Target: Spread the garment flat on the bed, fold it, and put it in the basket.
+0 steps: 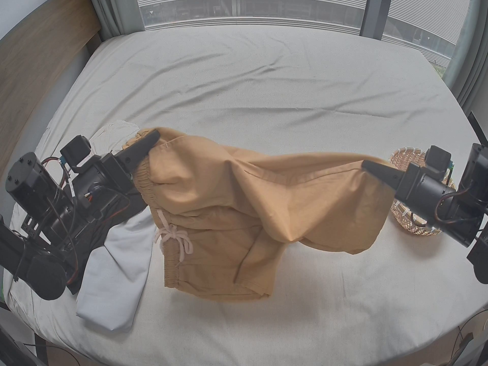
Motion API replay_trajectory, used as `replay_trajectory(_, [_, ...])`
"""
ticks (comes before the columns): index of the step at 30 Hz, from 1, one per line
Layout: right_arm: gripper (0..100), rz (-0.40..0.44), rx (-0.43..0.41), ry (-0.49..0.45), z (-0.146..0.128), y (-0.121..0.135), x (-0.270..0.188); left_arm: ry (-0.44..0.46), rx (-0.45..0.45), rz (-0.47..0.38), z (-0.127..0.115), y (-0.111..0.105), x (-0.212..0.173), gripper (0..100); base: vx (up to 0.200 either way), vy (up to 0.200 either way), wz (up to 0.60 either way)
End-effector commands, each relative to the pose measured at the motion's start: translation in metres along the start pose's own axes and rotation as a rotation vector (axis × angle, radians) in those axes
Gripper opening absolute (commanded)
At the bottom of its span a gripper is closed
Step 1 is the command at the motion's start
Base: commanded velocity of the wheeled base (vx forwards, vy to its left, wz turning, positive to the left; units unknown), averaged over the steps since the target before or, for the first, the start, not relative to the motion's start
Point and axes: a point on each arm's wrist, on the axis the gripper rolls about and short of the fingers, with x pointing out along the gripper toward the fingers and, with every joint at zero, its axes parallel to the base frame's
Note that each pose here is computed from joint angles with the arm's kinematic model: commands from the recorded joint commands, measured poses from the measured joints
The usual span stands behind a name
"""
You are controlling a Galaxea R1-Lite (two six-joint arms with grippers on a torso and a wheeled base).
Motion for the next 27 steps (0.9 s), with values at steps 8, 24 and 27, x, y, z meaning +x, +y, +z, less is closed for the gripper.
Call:
replay_trajectory(8, [0,-0.004,-0.026,-0.086,0.023,0.005,-0.02,-0.02,0.03,-0.019,0.018,-0.004,-0.019,0,0.0,0.0,0.0])
replay_trajectory(24, [0,-0.026,-0.063,-0.078,0.031,0.0,-0.035,0.014,0.013,0.013,0.009,-0.003,-0.028,0,0.0,0.0,0.0])
replay_trajectory(27, [0,-0.02,-0.063,-0.07,0.031,-0.001,-0.035,0.01,0.013,0.011,0.01,-0.005,-0.03,0,0.0,0.0,0.0])
